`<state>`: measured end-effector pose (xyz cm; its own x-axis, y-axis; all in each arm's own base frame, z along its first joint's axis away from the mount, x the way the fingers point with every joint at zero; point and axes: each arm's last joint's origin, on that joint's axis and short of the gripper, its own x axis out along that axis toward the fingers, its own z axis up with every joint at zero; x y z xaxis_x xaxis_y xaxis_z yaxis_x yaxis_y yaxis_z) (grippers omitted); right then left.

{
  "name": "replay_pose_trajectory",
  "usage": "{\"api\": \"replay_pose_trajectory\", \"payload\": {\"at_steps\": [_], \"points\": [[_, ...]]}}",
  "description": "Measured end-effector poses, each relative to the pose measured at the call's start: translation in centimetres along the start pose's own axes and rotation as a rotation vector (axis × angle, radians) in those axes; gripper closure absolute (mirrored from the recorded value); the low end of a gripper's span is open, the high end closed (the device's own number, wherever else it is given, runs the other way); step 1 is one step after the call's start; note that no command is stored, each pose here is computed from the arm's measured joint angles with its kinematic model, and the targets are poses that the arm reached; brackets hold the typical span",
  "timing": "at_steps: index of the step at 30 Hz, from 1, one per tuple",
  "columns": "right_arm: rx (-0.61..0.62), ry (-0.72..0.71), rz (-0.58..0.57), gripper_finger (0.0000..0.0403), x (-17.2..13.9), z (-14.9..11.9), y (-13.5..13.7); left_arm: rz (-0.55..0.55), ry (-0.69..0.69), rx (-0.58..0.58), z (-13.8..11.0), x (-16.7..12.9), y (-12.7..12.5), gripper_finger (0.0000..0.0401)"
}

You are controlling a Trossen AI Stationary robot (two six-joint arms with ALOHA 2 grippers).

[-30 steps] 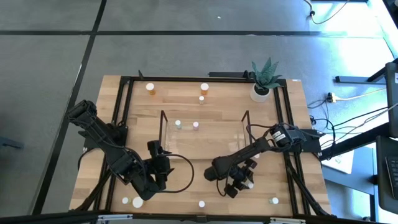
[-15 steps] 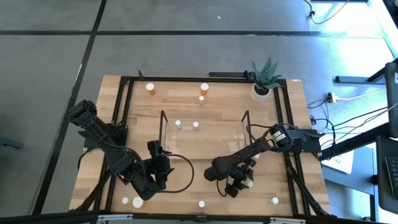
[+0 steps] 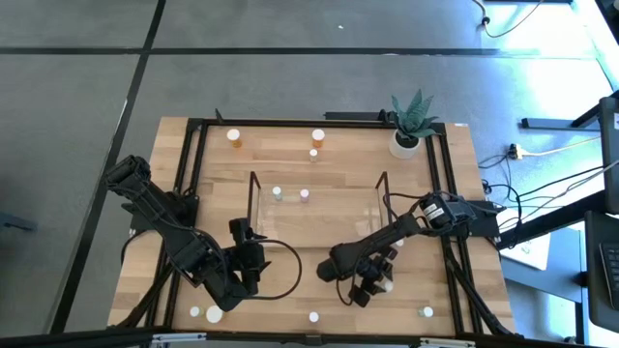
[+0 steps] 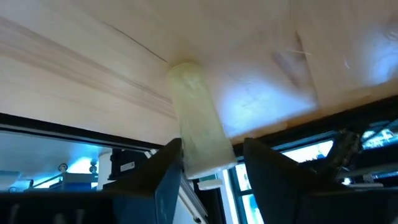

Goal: Pick and place medicine bottles onto shelf by color
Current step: Put the bottom right yellow pill bottle on the shelf

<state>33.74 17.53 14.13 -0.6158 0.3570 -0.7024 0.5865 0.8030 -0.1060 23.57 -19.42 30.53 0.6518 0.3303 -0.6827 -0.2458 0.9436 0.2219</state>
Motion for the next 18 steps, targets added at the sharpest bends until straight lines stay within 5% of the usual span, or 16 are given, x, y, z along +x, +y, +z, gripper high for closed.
{"api": "replay_pose_trajectory", "payload": {"at_steps": [18], "points": [[-0.016, -0.06, 0.004, 0.0199, -0.9, 0.08, 0.22, 0.0, 0.0, -0.001, 0.0, 0.0, 0.0, 0.0108]]}}
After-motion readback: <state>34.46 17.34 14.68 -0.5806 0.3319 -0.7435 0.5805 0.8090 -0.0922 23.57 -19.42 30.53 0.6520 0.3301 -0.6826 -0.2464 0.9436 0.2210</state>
